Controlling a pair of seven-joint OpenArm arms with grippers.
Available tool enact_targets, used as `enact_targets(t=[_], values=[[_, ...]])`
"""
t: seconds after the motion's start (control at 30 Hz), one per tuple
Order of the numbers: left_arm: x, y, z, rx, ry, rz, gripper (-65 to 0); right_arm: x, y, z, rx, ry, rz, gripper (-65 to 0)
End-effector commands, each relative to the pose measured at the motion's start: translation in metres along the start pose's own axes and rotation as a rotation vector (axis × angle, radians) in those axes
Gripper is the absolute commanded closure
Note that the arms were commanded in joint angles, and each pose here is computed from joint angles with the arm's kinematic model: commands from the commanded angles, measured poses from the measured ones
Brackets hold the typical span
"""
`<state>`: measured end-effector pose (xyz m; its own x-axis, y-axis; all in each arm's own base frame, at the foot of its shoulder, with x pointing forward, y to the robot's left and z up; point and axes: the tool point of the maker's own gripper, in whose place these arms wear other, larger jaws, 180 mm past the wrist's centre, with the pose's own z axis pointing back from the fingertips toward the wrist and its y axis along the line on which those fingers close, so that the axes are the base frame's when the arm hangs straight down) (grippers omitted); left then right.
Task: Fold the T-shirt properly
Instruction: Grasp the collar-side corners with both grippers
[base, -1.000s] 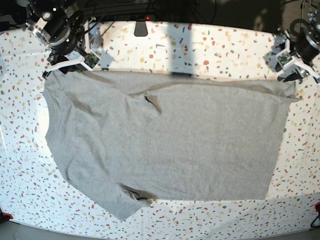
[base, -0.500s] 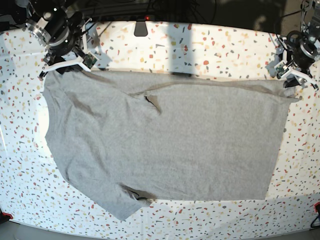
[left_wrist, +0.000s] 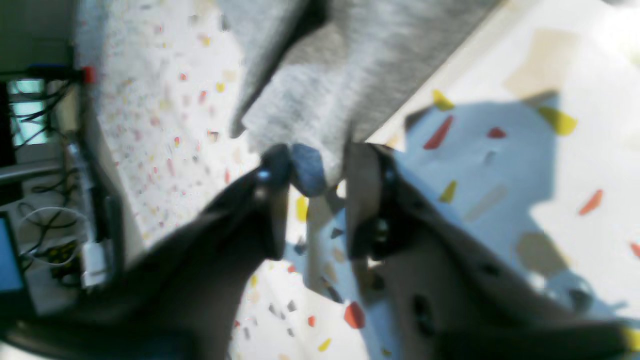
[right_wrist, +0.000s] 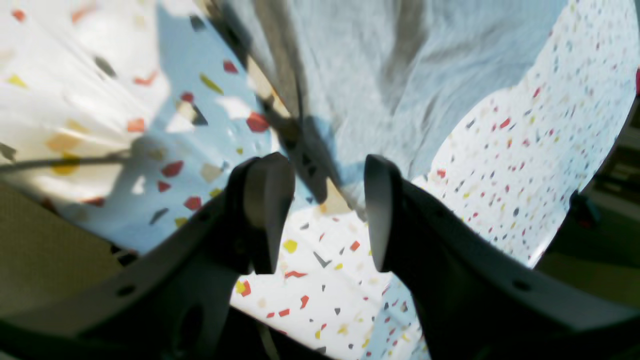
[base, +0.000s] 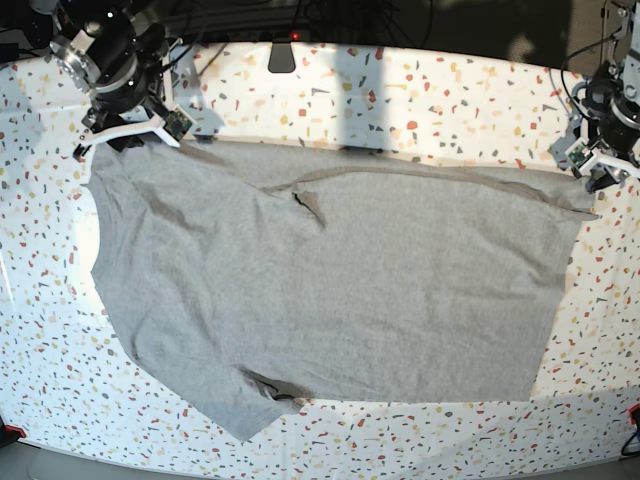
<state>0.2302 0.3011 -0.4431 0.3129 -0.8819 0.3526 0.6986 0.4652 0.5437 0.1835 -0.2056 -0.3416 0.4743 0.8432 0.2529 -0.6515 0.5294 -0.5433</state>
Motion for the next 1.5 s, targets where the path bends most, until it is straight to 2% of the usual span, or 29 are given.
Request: enact_targets(t=[0.0,0.07,0.33,0.6,0.73,0.9,1.03,1.2,1.27,1.47], values=[[-0.009,-0.006,0.003,-0.052,0.033,-0.019,-9.8,0.004,-0.010,0.005,-0.031,-0.016,0.007,-27.1],[-0.008,-0.011,0.003,-0.068,0.030,-0.014,0.0,0.005,-0.010,0.006,-0.033,-0.015,0.006,-27.1],[-0.008,-0.020,0.000,-0.073,0.056,0.010,0.0,-0.010,-0.009,0.007,-0.029,0.065,0.007,-27.1],[-0.014,-0.019,0.000,-0.072,0.091,0.012,0.0,-0.026,0.016,0.010,0.041,0.102,0.039,-27.1],[-0.014,-0.013,0.000,-0.039,0.090,0.012,0.0,-0.035,0.015,0.000,0.017,0.107,0.073,-27.1],[-0.014,-0.010,0.000,-0.021,0.094,0.012,0.0,-0.041,0.001,-0.017,-0.064,0.088,0.156,-27.1],[-0.014,-0.010,0.000,-0.021,0.094,0.013,0.0,-0.048,-0.013,-0.033,-0.093,0.113,0.148,-27.1],[-0.014,-0.010,0.000,-0.021,0.094,0.012,0.0,-0.040,-0.031,-0.054,-0.126,0.077,0.126,-27.1],[-0.014,-0.010,0.000,-0.021,0.094,0.012,0.0,-0.038,-0.033,-0.059,-0.117,0.067,0.137,-27.1],[-0.014,-0.010,0.000,-0.021,0.094,0.013,0.0,-0.050,-0.016,-0.069,-0.007,0.094,0.208,-27.1]])
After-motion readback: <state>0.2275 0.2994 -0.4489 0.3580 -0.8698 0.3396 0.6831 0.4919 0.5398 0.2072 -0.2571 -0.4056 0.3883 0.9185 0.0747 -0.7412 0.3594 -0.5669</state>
